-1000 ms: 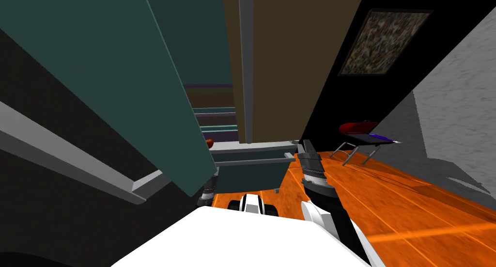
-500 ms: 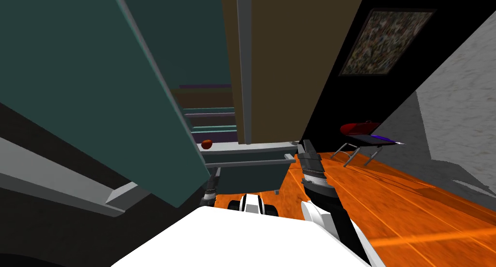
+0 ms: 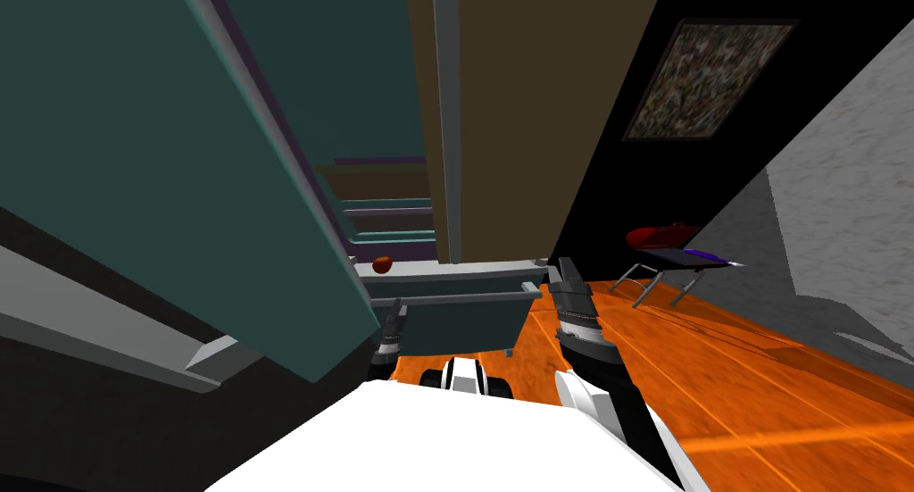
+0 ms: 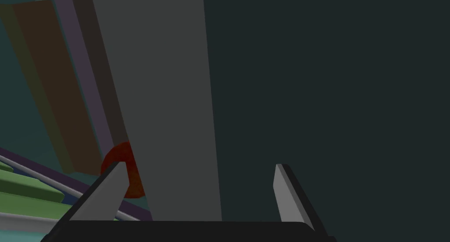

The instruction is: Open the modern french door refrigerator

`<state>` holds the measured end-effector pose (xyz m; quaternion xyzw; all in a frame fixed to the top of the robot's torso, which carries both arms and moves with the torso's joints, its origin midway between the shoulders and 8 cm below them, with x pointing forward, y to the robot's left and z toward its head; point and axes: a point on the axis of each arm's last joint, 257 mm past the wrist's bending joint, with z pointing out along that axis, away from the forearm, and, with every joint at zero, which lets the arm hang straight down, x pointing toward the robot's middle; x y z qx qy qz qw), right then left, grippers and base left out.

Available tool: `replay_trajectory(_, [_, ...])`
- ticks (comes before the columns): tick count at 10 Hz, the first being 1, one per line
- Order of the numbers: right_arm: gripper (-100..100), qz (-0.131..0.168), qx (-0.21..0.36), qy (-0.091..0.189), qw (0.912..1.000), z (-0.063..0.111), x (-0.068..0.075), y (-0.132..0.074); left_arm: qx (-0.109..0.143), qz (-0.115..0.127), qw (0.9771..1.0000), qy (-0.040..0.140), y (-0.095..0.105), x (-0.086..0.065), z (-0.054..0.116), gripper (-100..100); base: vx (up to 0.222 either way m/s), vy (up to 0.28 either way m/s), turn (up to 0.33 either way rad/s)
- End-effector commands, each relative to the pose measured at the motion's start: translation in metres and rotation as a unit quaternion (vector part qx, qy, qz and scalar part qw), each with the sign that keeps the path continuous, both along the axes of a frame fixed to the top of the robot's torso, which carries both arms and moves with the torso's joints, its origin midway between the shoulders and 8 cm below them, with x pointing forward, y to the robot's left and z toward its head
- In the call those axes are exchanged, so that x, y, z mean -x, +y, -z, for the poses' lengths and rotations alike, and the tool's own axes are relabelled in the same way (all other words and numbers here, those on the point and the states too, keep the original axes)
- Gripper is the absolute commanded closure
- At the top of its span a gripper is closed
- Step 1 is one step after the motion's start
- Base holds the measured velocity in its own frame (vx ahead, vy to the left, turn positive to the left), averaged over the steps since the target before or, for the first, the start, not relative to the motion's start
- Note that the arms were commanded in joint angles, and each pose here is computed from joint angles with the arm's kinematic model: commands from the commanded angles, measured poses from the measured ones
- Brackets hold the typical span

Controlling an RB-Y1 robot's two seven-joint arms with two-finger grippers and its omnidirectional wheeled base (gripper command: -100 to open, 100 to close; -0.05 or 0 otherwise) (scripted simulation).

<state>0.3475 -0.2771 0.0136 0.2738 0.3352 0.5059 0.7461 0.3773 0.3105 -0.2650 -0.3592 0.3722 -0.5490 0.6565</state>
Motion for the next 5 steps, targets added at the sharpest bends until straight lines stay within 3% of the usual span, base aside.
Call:
replay_trajectory(1, [0, 0.0, 0.0, 0.0, 1.0, 0.0, 0.0, 0.0, 0.0, -0.001, 1.0, 0.0, -0.004, 0.013, 0.008, 100, 0.028, 0.021, -0.011])
replay_trajectory(2, [0, 0.0, 0.0, 0.0, 1.0, 0.0, 0.0, 0.0, 0.0, -0.002, 1.0, 0.0, -0.006, 0.022, 0.012, 100, 0.021, 0.02, -0.019])
replay_trajectory(4, [0, 0.0, 0.0, 0.0, 1.0, 0.0, 0.0, 0.0, 0.0, -0.002, 1.0, 0.0, -0.006, 0.022, 0.012, 100, 0.012, 0.012, -0.003])
replay_trajectory(5, [0, 0.0, 0.0, 0.0, 1.0, 0.0, 0.0, 0.0, 0.0, -0.003, 1.0, 0.0, -0.009, 0.034, 0.017, 100, 0.016, 0.011, -0.012])
